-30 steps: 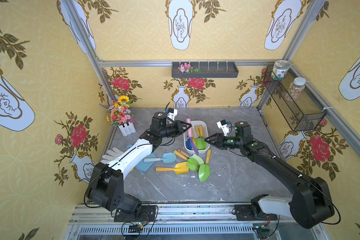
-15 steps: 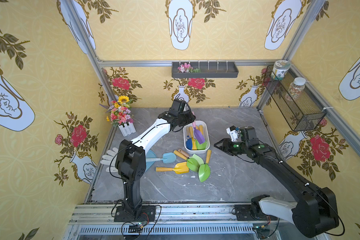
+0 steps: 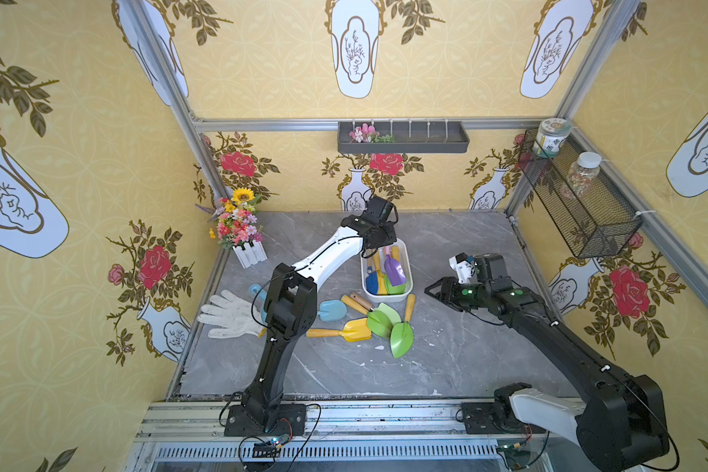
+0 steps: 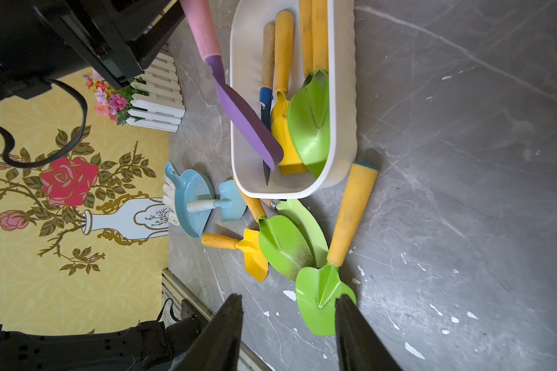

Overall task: Put the shovel into the storage box
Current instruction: Place the shovel in the storage box.

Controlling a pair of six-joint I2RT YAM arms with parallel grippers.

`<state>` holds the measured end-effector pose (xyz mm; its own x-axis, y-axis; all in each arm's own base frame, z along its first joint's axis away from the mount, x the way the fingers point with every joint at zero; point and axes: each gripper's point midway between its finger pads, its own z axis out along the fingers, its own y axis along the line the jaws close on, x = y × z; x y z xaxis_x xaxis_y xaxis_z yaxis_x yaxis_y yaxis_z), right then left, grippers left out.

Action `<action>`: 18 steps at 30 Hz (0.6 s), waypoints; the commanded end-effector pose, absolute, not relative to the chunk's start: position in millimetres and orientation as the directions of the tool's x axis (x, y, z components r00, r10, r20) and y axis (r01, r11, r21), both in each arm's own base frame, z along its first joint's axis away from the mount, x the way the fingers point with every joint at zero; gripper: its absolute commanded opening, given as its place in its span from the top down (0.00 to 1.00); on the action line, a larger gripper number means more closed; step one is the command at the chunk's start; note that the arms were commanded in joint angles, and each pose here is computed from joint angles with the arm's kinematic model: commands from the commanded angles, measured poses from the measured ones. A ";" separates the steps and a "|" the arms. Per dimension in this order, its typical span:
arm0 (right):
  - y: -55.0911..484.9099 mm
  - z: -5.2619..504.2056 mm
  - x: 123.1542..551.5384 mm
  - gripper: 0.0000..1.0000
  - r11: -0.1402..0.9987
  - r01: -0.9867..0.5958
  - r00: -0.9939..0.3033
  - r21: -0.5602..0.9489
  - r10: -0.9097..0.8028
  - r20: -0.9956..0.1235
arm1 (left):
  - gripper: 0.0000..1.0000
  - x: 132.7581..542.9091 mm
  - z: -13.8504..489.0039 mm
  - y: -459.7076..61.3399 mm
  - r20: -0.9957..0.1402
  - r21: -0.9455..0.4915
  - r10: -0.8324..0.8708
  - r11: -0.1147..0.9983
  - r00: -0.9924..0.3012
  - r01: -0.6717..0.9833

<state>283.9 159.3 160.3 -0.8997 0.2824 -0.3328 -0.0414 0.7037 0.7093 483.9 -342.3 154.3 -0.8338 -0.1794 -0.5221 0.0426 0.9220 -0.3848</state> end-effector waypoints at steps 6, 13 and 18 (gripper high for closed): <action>156.6 160.6 283.5 0.49 0.706 -0.055 -0.893 0.706 0.281 -0.350 | 0.83 490.9 133.5 -347.1 -0.548 -0.266 -0.118 0.963 -0.828 0.039; 154.0 159.8 283.7 0.49 0.704 -0.050 -0.892 0.709 0.288 -0.349 | 0.78 490.6 119.6 -351.2 -0.551 -0.207 -0.076 0.977 -0.831 0.048; 153.3 158.4 284.4 0.49 0.702 -0.045 -0.893 0.710 0.291 -0.344 | 0.75 490.0 108.9 -353.4 -0.535 -0.205 -0.070 0.978 -0.842 0.049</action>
